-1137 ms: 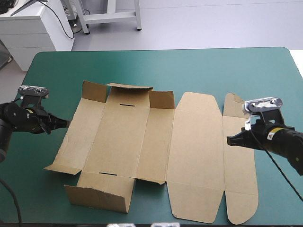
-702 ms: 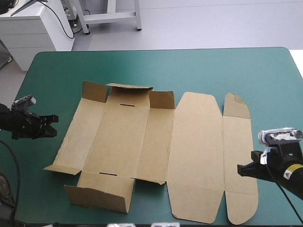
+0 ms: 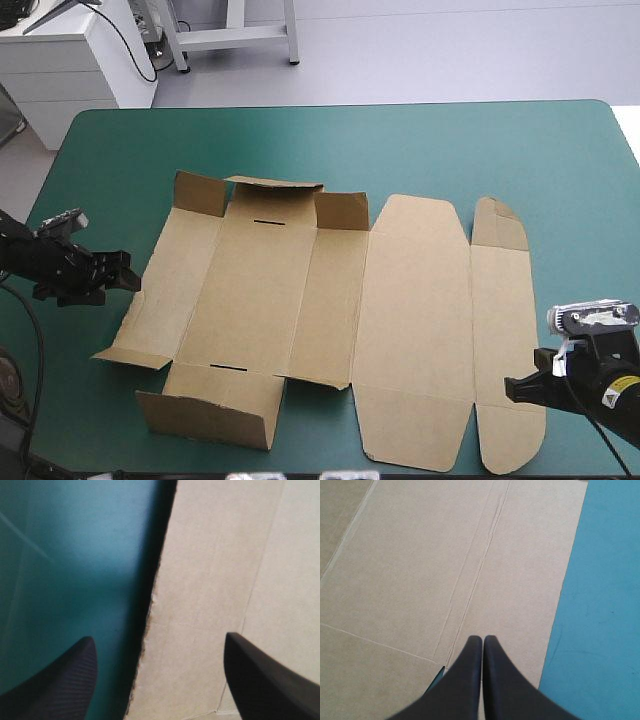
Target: Fold the box
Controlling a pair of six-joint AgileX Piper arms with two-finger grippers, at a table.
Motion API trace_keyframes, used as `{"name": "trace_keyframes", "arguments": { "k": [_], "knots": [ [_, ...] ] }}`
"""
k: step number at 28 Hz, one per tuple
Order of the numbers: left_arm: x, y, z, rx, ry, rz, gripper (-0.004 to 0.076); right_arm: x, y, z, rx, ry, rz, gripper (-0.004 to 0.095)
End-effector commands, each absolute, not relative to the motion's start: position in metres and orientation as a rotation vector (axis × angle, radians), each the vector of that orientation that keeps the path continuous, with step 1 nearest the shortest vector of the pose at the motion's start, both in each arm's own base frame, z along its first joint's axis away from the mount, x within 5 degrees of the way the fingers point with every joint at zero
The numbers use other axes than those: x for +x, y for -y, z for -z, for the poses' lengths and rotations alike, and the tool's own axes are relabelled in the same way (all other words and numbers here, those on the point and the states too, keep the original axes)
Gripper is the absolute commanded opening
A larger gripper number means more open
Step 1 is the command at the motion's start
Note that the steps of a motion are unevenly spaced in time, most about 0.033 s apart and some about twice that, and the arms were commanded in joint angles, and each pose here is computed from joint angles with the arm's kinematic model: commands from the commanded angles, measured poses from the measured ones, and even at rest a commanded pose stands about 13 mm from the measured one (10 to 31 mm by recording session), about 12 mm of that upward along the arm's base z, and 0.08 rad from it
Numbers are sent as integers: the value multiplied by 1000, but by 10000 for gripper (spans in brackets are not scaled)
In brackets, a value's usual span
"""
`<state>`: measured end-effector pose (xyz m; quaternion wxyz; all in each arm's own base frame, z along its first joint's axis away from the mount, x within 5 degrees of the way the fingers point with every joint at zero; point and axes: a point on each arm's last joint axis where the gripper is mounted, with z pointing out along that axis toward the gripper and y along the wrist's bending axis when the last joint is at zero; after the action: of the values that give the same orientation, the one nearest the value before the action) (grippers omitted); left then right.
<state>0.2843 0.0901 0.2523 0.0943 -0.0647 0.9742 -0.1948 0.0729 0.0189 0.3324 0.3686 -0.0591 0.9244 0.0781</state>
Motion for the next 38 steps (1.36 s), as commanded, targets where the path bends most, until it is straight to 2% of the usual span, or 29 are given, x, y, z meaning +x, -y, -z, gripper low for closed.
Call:
{"name": "trace_keyframes", "arguments": {
  "k": [1,8,10,14,20,23,26,30,38],
  "knots": [
    [282,-80,-255,-208,-2894,670,553,76,-19,-342,-149,-2307,-195,-6],
    [290,-58,-233,-151,-2971,761,551,76,-19,-342,-149,-2307,-195,-6],
    [293,-43,-233,-133,-2970,884,550,76,-19,-342,-149,-2307,-195,-6],
    [297,-27,-236,-118,-2934,974,547,76,-19,-343,-149,-2303,-196,-6],
    [298,-19,-237,-220,-2958,992,515,77,-19,-343,-148,-2296,-196,-6],
    [296,-18,-241,-218,-2948,989,428,77,-19,-343,-148,-2296,-196,-6],
    [294,-18,-246,-208,-2935,980,278,77,-19,-343,-147,-2293,-196,-6],
    [290,-16,-246,-155,-2961,935,-12,77,-19,-344,-147,-2289,-196,-6],
    [283,3,-236,-28,-3035,916,-1,78,-19,-345,-145,-2272,-193,-6]
  ]
}}
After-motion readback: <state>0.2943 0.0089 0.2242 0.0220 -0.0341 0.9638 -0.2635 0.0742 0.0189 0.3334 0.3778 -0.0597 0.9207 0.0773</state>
